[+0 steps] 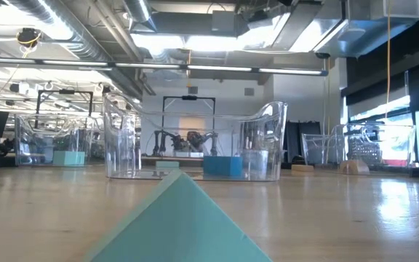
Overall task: Sort & place blocks by color
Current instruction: Put the bottom blue block into the middle transparent bin
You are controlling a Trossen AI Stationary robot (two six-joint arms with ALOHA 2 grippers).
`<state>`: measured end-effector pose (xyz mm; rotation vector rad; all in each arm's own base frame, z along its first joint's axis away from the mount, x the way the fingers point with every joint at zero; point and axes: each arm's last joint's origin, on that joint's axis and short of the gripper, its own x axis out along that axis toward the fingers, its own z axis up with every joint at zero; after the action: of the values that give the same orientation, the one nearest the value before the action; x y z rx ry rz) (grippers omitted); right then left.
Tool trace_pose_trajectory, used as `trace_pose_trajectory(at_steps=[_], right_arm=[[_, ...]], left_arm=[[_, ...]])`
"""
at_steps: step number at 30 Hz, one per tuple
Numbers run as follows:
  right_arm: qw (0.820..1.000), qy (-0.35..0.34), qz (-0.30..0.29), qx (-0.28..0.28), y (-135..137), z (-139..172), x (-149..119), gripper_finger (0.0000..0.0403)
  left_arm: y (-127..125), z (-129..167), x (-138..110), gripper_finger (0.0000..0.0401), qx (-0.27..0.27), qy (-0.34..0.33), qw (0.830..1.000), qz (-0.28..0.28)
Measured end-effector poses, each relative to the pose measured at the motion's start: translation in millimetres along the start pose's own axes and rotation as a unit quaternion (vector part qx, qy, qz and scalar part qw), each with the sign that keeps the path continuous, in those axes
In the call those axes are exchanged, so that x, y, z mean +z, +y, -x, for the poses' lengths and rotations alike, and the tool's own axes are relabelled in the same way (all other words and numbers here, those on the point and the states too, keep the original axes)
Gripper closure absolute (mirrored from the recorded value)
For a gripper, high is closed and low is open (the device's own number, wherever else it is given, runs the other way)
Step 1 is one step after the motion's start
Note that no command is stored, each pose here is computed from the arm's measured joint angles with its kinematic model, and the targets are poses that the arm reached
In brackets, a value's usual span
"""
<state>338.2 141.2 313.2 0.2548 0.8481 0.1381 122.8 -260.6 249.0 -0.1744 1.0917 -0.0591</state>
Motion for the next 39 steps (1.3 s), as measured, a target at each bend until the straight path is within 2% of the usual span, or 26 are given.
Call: trace_pose_trajectory(at_steps=[5,11,17,21,23,28,39], right_arm=[[1.0,0.0,0.0,0.0,0.0,0.0,0.0,0.0219],[1.0,0.0,-0.001,0.0,0.1,0.0,0.1,0.0219],[1.0,-0.001,0.0,0.001,0.2,0.0,0.3,0.0219],[1.0,-0.002,0.0,0.001,0.1,0.0,0.3,0.0219],[1.0,-0.002,0.0,0.001,0.2,0.0,0.3,0.0219],[1.0,-0.002,0.0,0.001,0.2,0.0,0.3,0.0219],[1.0,-0.002,0.0,0.001,0.2,0.0,0.3,0.0219]], left_arm=[[4.0,-4.1,-2.6,0.0216,0.01,0.005,0.998,0.057],[8.2,-14.4,-10.4,0.0188,0.014,-0.003,0.995,0.095],[9.1,-21.4,-15.3,0.0158,0.0,0.015,0.996,0.093],[13.9,-26.7,-20.7,0.0156,0.006,0.035,0.999,0.039],[17.0,-30.7,-24.3,0.0156,0.008,0.049,0.998,0.029],[24.6,-44.8,-37.2,0.0156,-0.005,0.084,0.996,0.03],[39.1,-67.5,-59.4,0.0156,-0.025,0.085,0.996,0.014]])
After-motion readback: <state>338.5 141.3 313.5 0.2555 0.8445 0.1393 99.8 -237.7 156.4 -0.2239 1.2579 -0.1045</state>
